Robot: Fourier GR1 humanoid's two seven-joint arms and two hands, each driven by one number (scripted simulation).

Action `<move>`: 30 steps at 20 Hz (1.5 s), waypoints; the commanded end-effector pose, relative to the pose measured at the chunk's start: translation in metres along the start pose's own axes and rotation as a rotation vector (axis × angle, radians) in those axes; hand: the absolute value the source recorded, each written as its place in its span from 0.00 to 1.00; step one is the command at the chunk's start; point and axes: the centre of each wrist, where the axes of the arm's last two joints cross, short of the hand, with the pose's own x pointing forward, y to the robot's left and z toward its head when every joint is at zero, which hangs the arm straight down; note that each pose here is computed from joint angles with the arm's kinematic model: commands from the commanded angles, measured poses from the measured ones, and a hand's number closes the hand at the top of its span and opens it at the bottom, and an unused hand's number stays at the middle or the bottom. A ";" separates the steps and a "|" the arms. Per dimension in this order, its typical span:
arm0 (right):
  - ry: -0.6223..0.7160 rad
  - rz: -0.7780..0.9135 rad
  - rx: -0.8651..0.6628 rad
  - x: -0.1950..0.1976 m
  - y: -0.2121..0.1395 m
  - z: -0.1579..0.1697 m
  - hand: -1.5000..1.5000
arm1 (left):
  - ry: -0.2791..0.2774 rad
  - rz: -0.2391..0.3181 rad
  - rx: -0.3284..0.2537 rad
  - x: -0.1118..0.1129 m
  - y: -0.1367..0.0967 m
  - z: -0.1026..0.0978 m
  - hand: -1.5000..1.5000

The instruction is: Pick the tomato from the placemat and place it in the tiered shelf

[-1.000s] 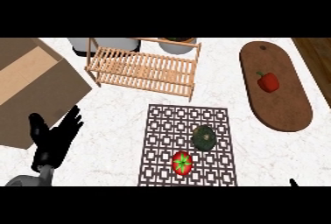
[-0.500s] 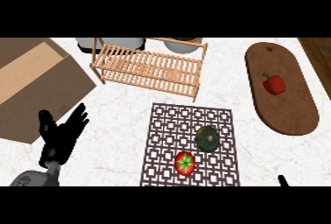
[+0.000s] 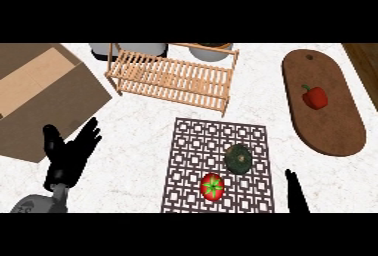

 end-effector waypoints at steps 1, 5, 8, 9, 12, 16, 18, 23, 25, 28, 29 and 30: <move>0.117 0.104 0.025 0.031 0.016 0.000 0.00 | -0.008 0.007 0.027 0.005 0.002 -0.007 0.50; 0.138 0.135 0.061 0.044 0.028 -0.012 0.00 | 0.006 0.012 0.019 -0.015 -0.001 -0.004 0.50; 0.186 0.175 0.050 0.037 0.045 -0.010 0.00 | 0.000 0.018 0.012 -0.010 -0.003 -0.002 0.50; 0.185 0.165 0.046 0.036 0.050 -0.010 0.00 | 0.002 0.004 0.013 -0.005 -0.006 0.000 0.50; 0.213 0.184 0.004 0.037 0.050 -0.025 0.00 | 0.014 0.012 0.011 -0.020 0.014 0.003 0.50; 0.200 0.206 0.003 0.035 0.063 -0.025 0.00 | 0.010 0.009 0.028 -0.007 0.002 0.001 0.50; 0.212 0.220 0.008 0.036 0.065 -0.030 0.00 | -0.010 -0.003 0.009 -0.004 0.008 0.001 0.50; 0.231 0.225 0.005 0.030 0.074 -0.034 0.00 | 0.013 0.005 0.014 -0.006 0.016 0.010 0.50; 0.243 0.242 -0.007 0.024 0.082 -0.036 0.00 | 0.001 0.025 0.017 -0.016 0.007 0.007 0.50; 0.271 0.271 -0.012 0.022 0.090 -0.049 0.00 | 0.022 0.020 0.010 -0.013 0.007 0.003 0.50; 0.255 0.260 -0.029 0.023 0.091 -0.049 0.00 | 0.007 0.005 0.001 0.000 0.004 0.002 0.50; 0.269 0.287 -0.014 0.010 0.097 -0.037 0.00 | 0.026 0.013 0.009 -0.016 0.008 0.006 0.50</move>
